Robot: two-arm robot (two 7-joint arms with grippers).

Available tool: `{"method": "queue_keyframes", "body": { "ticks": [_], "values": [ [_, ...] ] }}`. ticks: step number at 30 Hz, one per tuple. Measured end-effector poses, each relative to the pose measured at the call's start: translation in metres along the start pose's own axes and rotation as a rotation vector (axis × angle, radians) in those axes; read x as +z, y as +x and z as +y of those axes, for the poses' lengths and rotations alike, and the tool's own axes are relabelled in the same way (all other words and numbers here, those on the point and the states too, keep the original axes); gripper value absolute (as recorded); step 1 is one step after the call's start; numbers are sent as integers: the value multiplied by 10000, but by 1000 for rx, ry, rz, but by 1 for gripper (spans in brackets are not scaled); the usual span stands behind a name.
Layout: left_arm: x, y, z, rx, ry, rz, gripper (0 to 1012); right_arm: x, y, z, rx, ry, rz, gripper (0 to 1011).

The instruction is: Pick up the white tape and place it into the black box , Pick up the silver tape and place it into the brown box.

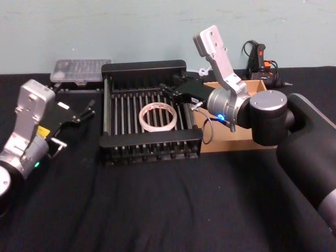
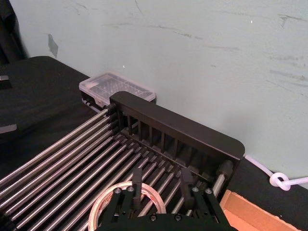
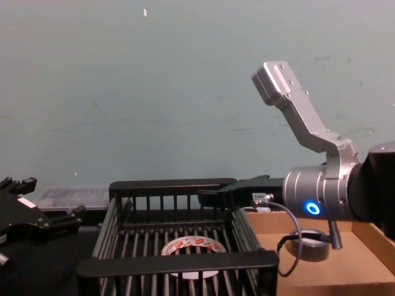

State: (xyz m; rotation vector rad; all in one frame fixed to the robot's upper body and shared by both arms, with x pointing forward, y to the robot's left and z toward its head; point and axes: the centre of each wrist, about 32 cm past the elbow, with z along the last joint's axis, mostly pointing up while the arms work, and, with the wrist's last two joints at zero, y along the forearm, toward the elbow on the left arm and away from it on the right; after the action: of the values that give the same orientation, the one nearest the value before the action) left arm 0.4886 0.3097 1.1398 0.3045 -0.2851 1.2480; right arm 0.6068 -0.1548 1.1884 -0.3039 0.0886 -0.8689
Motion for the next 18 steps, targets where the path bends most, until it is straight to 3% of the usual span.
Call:
{"method": "queue_keyframes", "body": {
  "ticks": [13,18],
  "values": [
    [0,0,0,0,0,0,1001,-1,-1,-2,2,1,1,889],
    [0,0,0,0,0,0,1001,-1,-1,-2,2,2,1,997]
  ]
}}
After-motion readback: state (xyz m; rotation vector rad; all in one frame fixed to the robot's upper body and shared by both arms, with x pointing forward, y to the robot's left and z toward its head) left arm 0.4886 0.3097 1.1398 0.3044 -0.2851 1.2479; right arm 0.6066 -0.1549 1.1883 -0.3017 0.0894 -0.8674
